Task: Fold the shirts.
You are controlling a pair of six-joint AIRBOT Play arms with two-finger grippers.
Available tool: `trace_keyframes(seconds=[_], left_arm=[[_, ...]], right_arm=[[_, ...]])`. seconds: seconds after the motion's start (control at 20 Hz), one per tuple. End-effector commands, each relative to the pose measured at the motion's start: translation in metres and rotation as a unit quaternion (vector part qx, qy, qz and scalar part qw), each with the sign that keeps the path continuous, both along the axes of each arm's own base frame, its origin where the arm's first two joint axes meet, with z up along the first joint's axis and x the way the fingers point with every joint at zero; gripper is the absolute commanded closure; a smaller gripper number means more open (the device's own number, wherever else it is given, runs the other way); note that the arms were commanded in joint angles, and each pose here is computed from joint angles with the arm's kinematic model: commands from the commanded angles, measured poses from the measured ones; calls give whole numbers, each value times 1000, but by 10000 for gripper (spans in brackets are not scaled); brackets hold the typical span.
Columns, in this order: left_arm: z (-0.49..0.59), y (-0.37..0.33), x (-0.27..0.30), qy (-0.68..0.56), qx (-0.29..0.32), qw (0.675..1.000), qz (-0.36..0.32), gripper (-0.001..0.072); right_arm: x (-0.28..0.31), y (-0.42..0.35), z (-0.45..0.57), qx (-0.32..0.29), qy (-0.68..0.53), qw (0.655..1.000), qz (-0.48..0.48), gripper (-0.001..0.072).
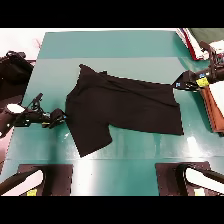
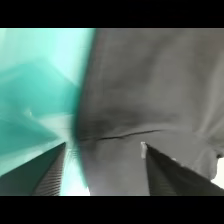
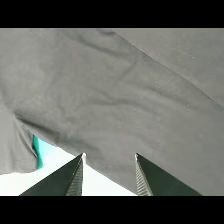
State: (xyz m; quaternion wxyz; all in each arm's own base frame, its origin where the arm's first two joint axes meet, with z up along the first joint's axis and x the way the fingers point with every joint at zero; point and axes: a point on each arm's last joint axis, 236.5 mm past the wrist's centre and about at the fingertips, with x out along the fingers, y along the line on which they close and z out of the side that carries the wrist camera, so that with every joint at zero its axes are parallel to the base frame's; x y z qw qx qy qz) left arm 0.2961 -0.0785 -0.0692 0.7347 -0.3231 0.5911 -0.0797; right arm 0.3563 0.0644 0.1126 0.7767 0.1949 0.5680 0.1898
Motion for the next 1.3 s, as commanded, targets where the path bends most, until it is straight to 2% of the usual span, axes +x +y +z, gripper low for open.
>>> trace_keyframes(seconds=[0.0,0.05,0.1,0.15,0.2,0.4,0.45,0.5,0.55,0.65,0.7,0.85,0.95,1.0,1.1,1.15,1.2,1.25], left_arm=[[-5,-25,4,-20,8,1000,-22,160],[-4,-29,6,-25,11,999,-24,281],[-3,-31,8,-27,10,999,-25,487],[1,-32,10,-31,9,999,-27,660],[8,-33,13,-35,10,999,-35,682],[50,-41,30,-67,6,994,-83,683],[58,-40,35,-76,9,993,-88,683],[63,-40,39,-84,10,993,-88,683],[67,-39,43,-90,11,992,-85,682],[67,-39,44,-92,12,992,-84,683],[67,-39,43,-90,12,992,-85,682],[66,-40,40,-86,10,992,-89,682],[66,-40,40,-86,10,992,-89,682],[66,-40,40,-86,10,992,-90,682],[66,-41,40,-85,9,992,-89,682],[66,-41,40,-85,9,992,-89,683],[66,-41,40,-85,9,992,-89,682],[68,-41,41,-87,9,992,-90,683]], right_arm=[[0,2,1,5,-1,1000,1,349],[-2,2,1,2,-1,1000,8,349],[-6,-3,-2,-6,5,1000,11,349],[-10,-10,-6,-14,16,1000,11,349],[-18,-19,-13,-18,33,999,7,349],[-78,-92,-81,-74,139,984,-82,348],[-103,-109,-103,-79,175,975,-113,322],[-126,-117,-122,-63,210,965,-142,235],[-143,-120,-139,-37,238,955,-171,199],[-164,-116,-170,26,272,934,-231,221],[-168,-110,-179,57,279,926,-250,277],[-158,-89,-196,128,269,914,-275,285],[-137,-82,-201,149,241,914,-289,299],[-127,-79,-202,148,229,917,-290,373],[-112,-73,-206,130,206,927,-284,425],[-109,-67,-209,117,201,934,-271,554],[-106,-61,-210,107,197,940,-258,646],[-104,-53,-210,98,188,948,-236,694]])
